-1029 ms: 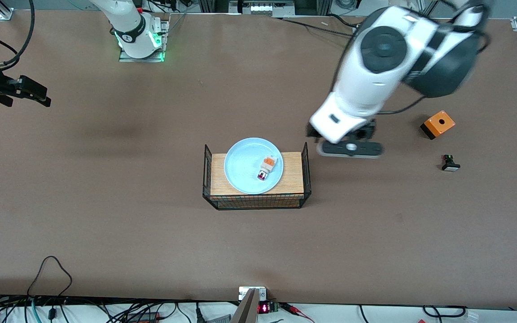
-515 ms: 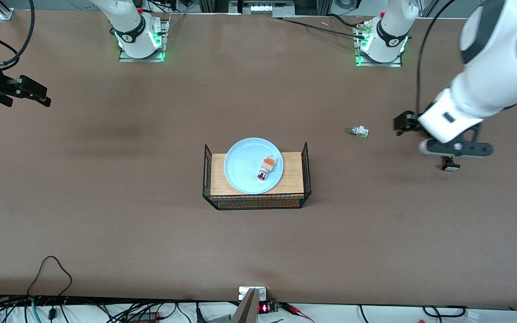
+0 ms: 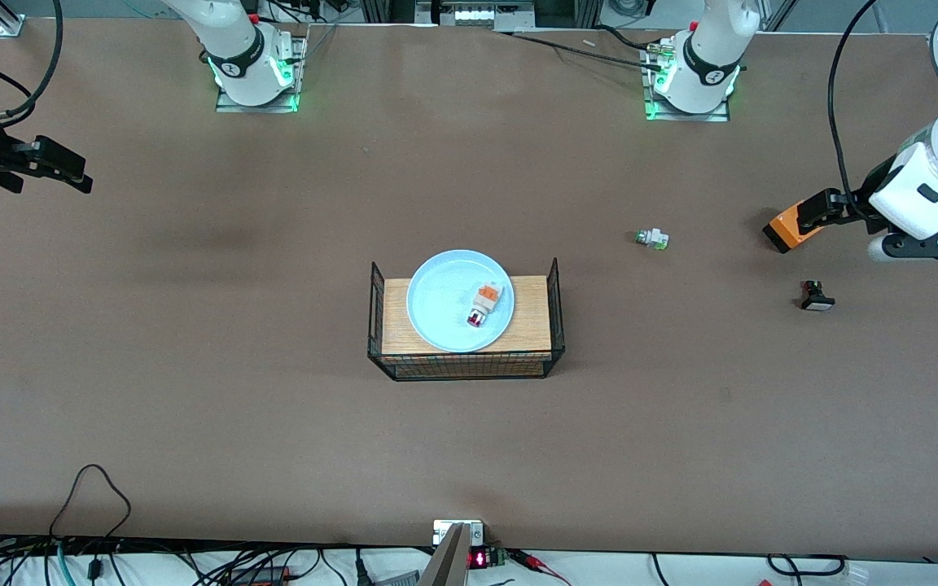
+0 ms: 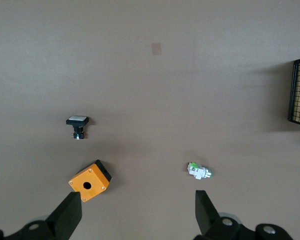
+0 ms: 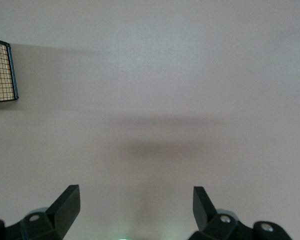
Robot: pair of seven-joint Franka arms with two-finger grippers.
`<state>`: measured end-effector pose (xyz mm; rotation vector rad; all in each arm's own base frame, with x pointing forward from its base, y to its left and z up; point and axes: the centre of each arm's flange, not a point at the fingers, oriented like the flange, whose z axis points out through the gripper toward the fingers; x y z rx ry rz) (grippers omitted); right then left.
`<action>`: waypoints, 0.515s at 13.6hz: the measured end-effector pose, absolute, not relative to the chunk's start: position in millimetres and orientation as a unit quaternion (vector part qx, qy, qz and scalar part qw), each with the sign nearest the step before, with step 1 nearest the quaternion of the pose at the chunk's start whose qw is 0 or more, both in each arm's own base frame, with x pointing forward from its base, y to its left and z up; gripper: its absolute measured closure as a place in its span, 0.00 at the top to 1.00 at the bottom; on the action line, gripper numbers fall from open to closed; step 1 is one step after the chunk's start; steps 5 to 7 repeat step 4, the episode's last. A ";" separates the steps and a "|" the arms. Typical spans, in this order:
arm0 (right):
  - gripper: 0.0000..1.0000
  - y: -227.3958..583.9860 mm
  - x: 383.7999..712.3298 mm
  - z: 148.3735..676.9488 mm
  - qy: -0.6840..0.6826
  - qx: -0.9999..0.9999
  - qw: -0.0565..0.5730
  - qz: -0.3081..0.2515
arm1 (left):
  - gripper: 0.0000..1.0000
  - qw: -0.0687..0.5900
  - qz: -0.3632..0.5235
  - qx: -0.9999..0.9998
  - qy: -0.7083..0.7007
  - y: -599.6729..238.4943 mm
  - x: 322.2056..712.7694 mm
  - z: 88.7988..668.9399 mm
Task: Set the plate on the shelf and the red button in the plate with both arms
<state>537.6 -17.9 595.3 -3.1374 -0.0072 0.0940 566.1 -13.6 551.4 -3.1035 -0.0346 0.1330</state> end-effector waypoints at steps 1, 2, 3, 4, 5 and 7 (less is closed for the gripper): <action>1.00 -17.9 537.6 595.3 -0.002 -1.000 0.001 0.030 | 1.00 0.018 0.045 -0.999 -0.013 -11.7 564.7 552.3; 1.00 -17.8 537.5 595.3 -0.002 -1.000 0.001 0.030 | 1.00 0.018 0.049 -0.999 -0.014 -10.9 562.2 554.1; 1.00 -17.5 537.4 595.2 -0.003 -1.000 0.001 0.031 | 1.00 0.017 0.049 -0.999 -0.014 -10.7 560.1 557.0; 1.00 -17.3 537.1 594.9 -0.003 -0.999 0.001 0.032 | 1.00 0.017 0.049 -0.999 -0.014 -10.6 558.0 560.3; 1.00 -17.3 537.1 594.9 -0.003 -0.999 0.001 0.032 | 1.00 0.017 0.049 -0.999 -0.014 -10.6 558.0 560.3; 1.00 -17.3 537.1 594.9 -0.003 -0.999 0.001 0.032 | 1.00 0.017 0.049 -0.999 -0.014 -10.6 558.0 560.3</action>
